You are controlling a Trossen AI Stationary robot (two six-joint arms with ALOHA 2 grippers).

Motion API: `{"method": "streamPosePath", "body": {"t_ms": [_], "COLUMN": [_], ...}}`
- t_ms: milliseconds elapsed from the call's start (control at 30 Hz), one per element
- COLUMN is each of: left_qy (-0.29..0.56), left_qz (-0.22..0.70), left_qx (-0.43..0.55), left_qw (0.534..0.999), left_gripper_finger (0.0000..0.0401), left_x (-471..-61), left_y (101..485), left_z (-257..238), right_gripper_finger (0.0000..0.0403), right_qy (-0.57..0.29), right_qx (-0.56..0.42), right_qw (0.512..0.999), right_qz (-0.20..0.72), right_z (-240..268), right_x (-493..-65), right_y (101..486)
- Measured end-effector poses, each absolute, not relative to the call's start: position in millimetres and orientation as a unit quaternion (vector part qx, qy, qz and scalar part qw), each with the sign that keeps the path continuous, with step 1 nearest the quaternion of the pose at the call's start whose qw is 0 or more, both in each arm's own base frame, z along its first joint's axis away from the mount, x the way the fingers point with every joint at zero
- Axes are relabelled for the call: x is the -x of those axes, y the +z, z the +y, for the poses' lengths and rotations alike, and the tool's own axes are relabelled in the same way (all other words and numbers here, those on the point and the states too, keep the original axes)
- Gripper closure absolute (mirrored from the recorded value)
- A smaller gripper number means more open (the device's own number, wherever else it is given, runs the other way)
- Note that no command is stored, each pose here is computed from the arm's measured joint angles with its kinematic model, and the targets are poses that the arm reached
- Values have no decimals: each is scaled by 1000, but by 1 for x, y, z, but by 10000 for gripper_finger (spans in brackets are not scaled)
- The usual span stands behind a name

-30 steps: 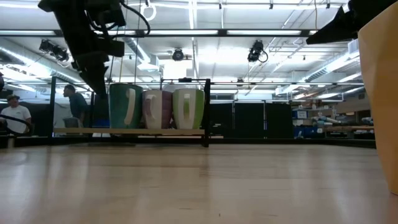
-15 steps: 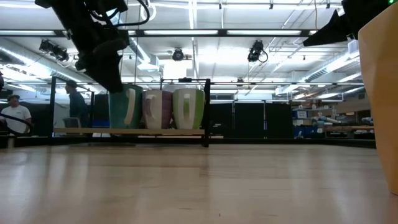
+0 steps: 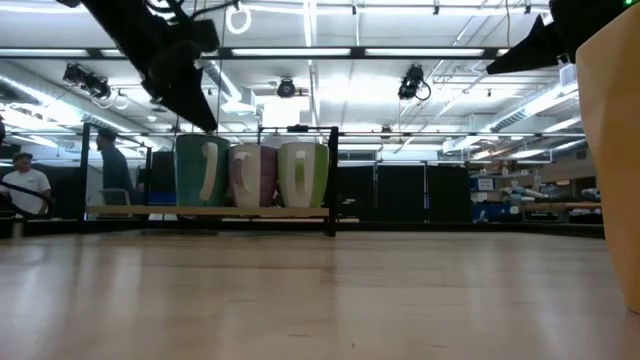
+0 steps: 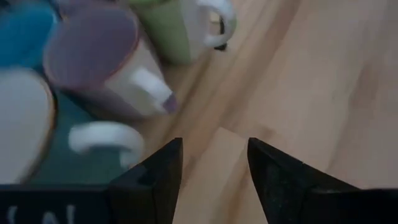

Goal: Place coffee mugs
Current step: Put the light blue mug on the shelf

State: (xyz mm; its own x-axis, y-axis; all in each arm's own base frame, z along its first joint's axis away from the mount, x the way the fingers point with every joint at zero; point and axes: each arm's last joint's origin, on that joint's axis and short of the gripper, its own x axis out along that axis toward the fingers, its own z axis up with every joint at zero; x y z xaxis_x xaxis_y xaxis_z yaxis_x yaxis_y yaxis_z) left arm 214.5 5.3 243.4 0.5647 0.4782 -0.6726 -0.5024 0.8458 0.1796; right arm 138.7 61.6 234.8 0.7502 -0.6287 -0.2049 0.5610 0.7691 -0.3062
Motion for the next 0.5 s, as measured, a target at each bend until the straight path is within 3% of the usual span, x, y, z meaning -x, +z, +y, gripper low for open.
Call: {"method": "streamPosePath", "body": {"t_ms": [267, 500], "left_qy": [266, 282], "left_qz": [407, 437], "left_qx": [-153, -140], "left_qw": [860, 843], "left_gripper_finger": [229, 230], "left_x": [-224, -242], "left_y": [237, 229], "left_z": [1, 17], "right_gripper_finger": [391, 391], "right_qy": [-320, -318], "right_qx": [108, 112], "right_qw": [930, 930], "right_qz": [145, 145], "right_z": [62, 64], "right_x": [-139, -142], "right_y": [236, 236]}}
